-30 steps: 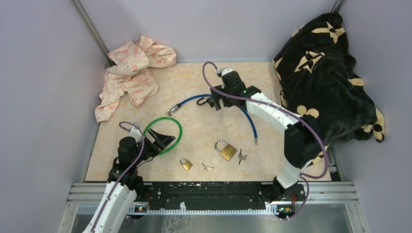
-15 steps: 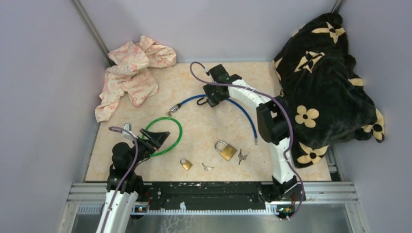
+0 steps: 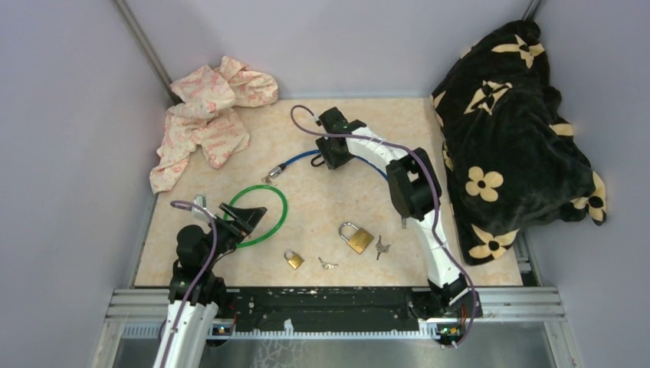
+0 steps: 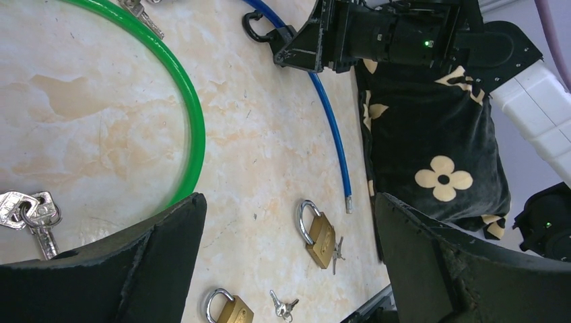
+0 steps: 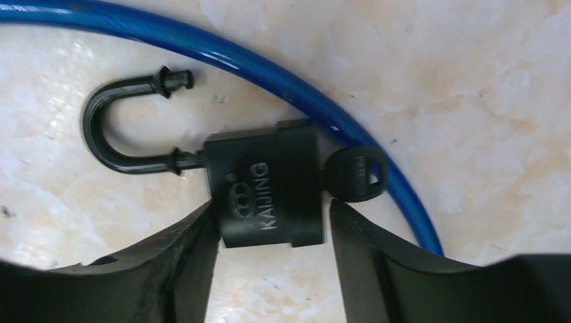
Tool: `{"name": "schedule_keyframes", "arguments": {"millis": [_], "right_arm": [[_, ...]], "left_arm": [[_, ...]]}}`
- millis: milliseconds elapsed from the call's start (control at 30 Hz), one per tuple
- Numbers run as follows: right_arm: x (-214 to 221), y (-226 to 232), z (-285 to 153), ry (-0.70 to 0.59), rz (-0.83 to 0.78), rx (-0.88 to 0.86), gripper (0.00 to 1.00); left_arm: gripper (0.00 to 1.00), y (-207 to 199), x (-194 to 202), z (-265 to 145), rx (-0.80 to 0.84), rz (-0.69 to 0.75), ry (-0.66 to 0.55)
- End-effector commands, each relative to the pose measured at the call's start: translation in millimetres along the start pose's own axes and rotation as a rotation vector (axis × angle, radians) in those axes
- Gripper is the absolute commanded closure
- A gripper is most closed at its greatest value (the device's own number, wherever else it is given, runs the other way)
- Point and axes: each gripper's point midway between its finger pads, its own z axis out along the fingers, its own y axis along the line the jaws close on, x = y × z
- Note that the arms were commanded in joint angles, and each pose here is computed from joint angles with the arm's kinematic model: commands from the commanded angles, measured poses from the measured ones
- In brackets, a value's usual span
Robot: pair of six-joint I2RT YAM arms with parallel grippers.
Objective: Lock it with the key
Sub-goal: Pick up the lock from the center of the board.
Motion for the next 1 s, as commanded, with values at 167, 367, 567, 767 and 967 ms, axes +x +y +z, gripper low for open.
{"name": "schedule_keyframes", "arguments": {"millis": [167,367,567,767,967], "right_arm": [[-15.1,8.7,-6.0,-0.045,0.016,0.002,1.00],[-36.3,37.6,-76.8,-0.279,0.004,-0.193,1.00],[-38.2,73.9,-182.6,-0.665,-0.090,-0.341,1.00],[-22.3,102.4,-258.1,-0.850,-0.059,-0.442,1.00],[-20.2,126.1,-305.1,-0.949,0.022,-0.455,1.00]], "left_arm": [[0.02,0.0,-4.3,0.1,0.008,0.003,-0.024],[0.02,-11.1,-7.0,0.5,0.058,0.018,-0.025],[0.10,-65.1,-16.2,0.0,0.290,0.112,-0.009],[0.15,-156.3,-21.9,-39.2,0.734,0.930,-0.075],[0.09,-165.4,-22.8,-48.0,0.864,1.649,-0.042]]}}
